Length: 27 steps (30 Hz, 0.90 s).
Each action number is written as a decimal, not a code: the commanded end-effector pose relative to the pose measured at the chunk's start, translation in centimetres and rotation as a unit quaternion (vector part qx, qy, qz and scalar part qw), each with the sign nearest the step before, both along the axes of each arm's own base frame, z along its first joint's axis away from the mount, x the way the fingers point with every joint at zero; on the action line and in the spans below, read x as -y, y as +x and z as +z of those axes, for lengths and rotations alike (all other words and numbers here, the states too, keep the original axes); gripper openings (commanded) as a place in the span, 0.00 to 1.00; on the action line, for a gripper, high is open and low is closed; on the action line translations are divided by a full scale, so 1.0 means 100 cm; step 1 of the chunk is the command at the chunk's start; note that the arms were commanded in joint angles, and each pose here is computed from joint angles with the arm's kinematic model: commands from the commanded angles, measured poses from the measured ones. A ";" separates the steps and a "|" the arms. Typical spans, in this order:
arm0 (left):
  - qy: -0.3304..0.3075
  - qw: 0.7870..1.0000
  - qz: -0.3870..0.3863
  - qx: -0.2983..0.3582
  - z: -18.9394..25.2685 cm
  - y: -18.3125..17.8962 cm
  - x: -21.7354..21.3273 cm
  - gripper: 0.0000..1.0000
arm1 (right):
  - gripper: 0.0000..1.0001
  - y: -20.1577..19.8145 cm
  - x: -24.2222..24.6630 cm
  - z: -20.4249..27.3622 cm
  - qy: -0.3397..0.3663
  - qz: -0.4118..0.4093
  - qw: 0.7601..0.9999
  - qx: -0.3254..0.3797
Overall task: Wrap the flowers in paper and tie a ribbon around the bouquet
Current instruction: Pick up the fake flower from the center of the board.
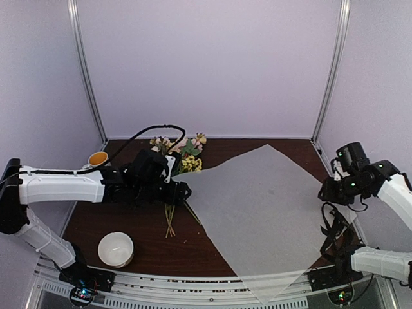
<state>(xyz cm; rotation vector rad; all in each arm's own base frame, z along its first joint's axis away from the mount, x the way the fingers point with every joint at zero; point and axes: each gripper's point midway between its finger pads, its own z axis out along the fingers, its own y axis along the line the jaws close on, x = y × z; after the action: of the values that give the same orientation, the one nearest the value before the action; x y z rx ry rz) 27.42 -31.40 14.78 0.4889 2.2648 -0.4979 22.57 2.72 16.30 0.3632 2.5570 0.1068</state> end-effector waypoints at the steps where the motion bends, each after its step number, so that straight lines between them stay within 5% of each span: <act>1: 0.054 0.997 0.044 0.016 -0.001 0.002 -0.041 0.78 | 0.45 0.020 -0.055 -0.034 0.016 0.056 0.998 -0.021; 10: 0.111 0.984 0.131 -0.051 -0.040 0.042 -0.099 0.39 | 0.45 0.031 -0.113 -0.068 -0.046 0.150 0.985 -0.072; 27: 0.127 0.983 0.073 -0.110 -0.104 0.087 -0.073 0.42 | 0.45 0.038 -0.120 -0.098 -0.094 0.165 0.974 -0.121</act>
<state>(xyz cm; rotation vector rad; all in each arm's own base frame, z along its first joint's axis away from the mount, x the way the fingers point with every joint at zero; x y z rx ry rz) 35.04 -22.76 4.44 0.3629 2.5974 -0.1288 25.41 14.47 5.82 -0.1123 2.8519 -0.0275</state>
